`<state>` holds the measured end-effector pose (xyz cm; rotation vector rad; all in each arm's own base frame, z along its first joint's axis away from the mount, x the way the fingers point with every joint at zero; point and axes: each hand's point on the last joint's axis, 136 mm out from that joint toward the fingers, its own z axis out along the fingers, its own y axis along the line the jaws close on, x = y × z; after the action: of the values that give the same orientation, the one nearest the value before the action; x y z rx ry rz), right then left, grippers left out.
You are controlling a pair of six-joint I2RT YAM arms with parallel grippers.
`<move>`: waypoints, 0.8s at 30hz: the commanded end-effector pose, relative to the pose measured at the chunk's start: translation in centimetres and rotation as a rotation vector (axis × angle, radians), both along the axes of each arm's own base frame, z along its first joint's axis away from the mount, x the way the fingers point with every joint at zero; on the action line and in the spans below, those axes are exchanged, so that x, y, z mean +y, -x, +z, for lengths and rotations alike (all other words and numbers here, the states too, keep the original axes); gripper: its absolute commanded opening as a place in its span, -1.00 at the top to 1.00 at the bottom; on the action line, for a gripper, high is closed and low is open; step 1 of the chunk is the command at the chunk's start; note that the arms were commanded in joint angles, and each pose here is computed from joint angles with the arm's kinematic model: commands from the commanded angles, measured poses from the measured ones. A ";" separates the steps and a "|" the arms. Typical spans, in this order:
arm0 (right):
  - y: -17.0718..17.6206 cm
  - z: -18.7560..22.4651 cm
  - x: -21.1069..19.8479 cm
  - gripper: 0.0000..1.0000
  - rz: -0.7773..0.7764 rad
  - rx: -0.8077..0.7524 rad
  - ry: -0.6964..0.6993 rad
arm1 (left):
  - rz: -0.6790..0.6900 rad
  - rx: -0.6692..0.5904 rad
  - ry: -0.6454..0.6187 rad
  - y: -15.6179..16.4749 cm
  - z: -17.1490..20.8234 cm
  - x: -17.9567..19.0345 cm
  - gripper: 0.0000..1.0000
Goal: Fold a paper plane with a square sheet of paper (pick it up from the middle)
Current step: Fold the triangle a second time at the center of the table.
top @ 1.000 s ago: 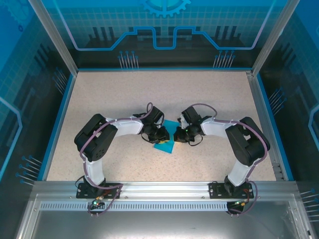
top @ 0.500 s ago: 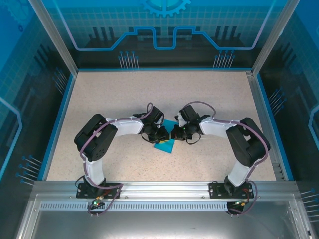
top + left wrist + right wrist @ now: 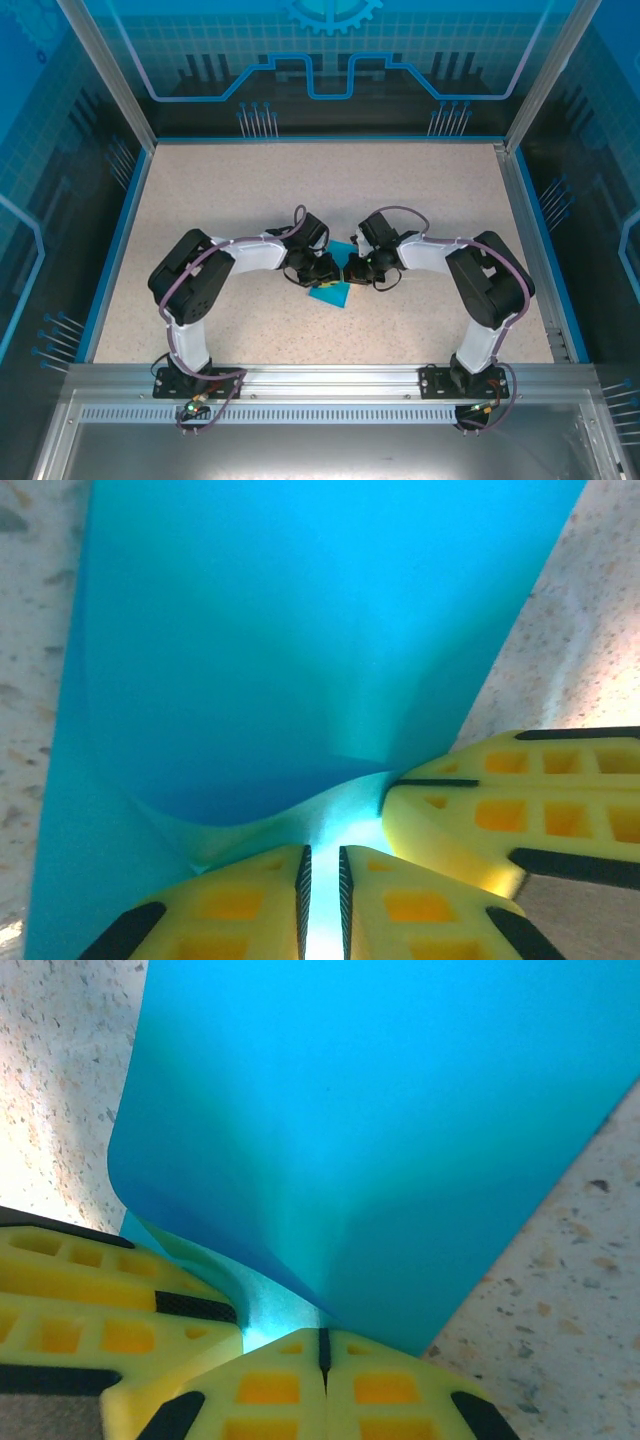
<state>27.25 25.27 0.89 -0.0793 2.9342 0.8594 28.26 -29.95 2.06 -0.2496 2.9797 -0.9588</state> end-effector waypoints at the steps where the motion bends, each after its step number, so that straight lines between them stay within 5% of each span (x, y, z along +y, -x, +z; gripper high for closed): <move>1: 2.0 -4.2 -3.0 0.91 -0.007 0.096 0.161 | 0.001 -0.094 0.060 -1.6 2.4 -0.3 0.62; 24: 2.6 -5.5 -4.1 0.92 0.002 0.123 0.226 | 0.085 -0.031 -0.101 -2.3 -2.7 4.0 0.62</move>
<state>27.24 25.18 0.71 -0.0980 2.9578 0.8542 30.35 -28.46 1.43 -0.3115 2.9229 -0.9445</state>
